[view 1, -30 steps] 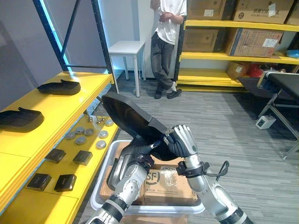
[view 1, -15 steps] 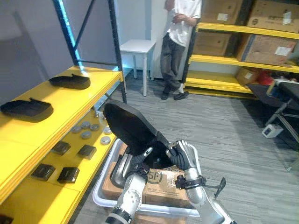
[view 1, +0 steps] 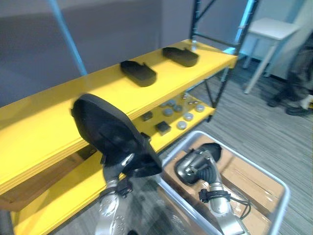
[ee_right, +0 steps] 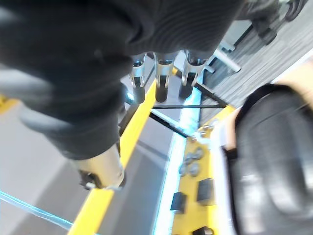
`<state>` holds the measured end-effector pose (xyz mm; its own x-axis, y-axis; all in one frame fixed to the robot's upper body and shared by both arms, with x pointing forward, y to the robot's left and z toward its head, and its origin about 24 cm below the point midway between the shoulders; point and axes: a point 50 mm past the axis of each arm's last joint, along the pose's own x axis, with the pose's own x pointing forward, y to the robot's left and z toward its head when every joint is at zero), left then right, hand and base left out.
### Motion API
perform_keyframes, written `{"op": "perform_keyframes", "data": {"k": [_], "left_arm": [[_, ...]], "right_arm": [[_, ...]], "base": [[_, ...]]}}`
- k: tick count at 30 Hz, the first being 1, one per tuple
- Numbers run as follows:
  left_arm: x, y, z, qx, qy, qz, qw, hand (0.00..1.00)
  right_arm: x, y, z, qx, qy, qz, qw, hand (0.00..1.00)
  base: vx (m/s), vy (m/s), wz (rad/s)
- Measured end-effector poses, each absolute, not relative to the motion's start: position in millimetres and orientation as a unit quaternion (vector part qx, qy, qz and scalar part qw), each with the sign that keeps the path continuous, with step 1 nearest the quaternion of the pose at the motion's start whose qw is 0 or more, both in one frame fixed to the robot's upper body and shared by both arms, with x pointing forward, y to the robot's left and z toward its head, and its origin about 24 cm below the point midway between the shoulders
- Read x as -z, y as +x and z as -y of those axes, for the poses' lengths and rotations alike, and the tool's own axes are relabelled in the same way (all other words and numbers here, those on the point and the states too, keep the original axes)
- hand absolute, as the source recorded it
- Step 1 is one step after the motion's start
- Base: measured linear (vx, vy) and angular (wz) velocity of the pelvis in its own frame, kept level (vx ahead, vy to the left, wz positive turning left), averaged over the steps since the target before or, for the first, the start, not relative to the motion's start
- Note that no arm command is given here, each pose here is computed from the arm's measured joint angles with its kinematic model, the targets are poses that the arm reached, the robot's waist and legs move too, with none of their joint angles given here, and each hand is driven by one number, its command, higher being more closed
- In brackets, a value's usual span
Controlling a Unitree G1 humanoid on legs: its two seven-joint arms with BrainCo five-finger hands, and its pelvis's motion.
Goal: Walk over and take plastic housings, then place them on the shelf
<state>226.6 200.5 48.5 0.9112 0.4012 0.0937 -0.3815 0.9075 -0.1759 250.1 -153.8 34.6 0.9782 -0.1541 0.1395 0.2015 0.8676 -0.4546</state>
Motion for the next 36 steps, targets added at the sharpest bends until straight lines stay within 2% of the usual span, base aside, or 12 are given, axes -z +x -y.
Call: {"op": "perform_keyframes", "data": {"k": [2,7,13,17,23,29,33,36], "left_arm": [[-64,219,-212,-0.215,-0.002,0.096,0.972,1.0],[-100,217,-210,-0.205,0.119,0.172,0.956,1.0],[-113,221,-216,-0.208,0.136,0.197,0.948,1.0],[-113,224,-212,-0.189,0.084,0.199,0.958,1.0],[-114,232,-205,-0.154,-0.026,0.204,0.966,1.0],[-92,241,-213,-0.164,-0.147,0.151,0.964,1.0],[-88,275,-215,-0.176,-0.226,0.122,0.95,1.0],[-106,292,-220,-0.168,-0.234,0.139,0.947,1.0]], "right_arm": [[-29,245,158,0.106,-0.229,0.033,0.967,0.0],[-13,227,182,0.158,-0.211,-0.018,0.965,0.0],[2,191,218,0.231,-0.193,-0.076,0.951,0.0],[2,178,234,0.247,-0.209,-0.087,0.942,0.0],[13,160,237,0.244,-0.21,-0.121,0.939,0.0],[24,147,227,0.212,-0.202,-0.152,0.944,0.0],[18,154,218,0.182,-0.198,-0.135,0.954,0.0],[11,157,215,0.174,-0.2,-0.117,0.957,0.0]], "base": [[0.17,0.134,0.74],[0.15,0.162,0.93],[0.24,-0.096,1.18],[0.22,-0.188,0.64],[0.17,-0.058,0.1],[0.06,0.059,0.02],[-0.06,0.041,0.09],[-0.1,0.007,-0.14]]}}
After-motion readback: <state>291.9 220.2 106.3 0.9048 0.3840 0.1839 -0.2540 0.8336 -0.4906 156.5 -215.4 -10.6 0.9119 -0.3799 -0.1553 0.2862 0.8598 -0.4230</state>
